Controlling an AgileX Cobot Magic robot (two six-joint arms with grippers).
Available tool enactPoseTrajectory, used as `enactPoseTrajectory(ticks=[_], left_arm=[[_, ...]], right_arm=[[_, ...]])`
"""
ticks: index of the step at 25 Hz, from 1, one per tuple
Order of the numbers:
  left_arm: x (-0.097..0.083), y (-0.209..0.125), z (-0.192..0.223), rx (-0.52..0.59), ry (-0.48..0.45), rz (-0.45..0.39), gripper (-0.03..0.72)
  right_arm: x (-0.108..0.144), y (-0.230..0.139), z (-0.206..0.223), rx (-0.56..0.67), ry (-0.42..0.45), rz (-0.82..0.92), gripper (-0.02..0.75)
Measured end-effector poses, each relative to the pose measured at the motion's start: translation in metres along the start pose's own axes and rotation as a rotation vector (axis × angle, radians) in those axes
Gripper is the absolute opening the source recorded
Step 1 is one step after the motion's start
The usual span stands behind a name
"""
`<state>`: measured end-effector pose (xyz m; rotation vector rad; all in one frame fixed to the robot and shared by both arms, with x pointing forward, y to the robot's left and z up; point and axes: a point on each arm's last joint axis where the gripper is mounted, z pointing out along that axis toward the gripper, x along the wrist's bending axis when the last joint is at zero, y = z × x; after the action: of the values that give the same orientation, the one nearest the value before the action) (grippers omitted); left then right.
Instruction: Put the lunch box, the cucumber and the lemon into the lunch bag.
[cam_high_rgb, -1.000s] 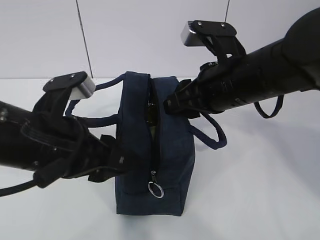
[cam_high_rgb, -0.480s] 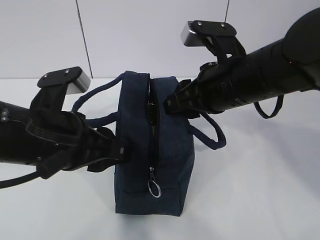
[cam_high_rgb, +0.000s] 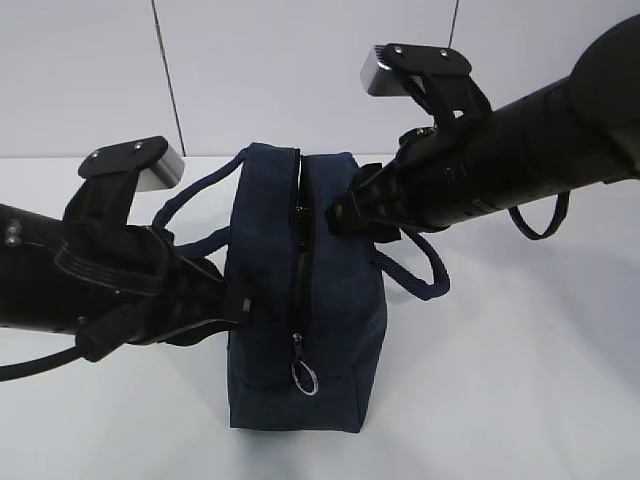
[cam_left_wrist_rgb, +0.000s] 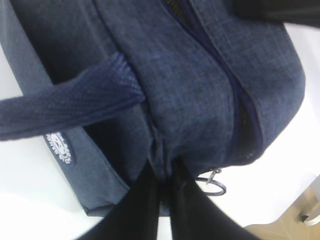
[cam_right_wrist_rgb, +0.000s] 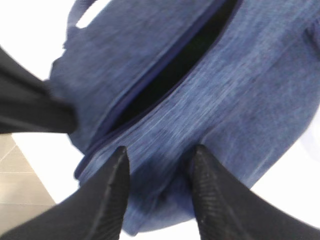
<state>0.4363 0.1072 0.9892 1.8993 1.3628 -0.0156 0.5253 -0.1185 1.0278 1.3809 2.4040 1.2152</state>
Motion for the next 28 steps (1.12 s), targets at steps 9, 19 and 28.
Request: enactPoseTrajectory(ticks=[9, 19, 28], left_arm=[[0.0, 0.0, 0.0, 0.0, 0.0, 0.0, 0.007], [0.0, 0.0, 0.0, 0.0, 0.0, 0.0, 0.007], [0.0, 0.0, 0.0, 0.0, 0.0, 0.0, 0.007]], right_arm=[[0.017, -0.015, -0.024, 0.057, 0.116, -0.131, 0.303], [0.023, -0.053, -0.044, 0.041, 0.147, -0.11, 0.302], [0.03, -0.091, -0.043, -0.055, 0.287, -0.129, 0.302]])
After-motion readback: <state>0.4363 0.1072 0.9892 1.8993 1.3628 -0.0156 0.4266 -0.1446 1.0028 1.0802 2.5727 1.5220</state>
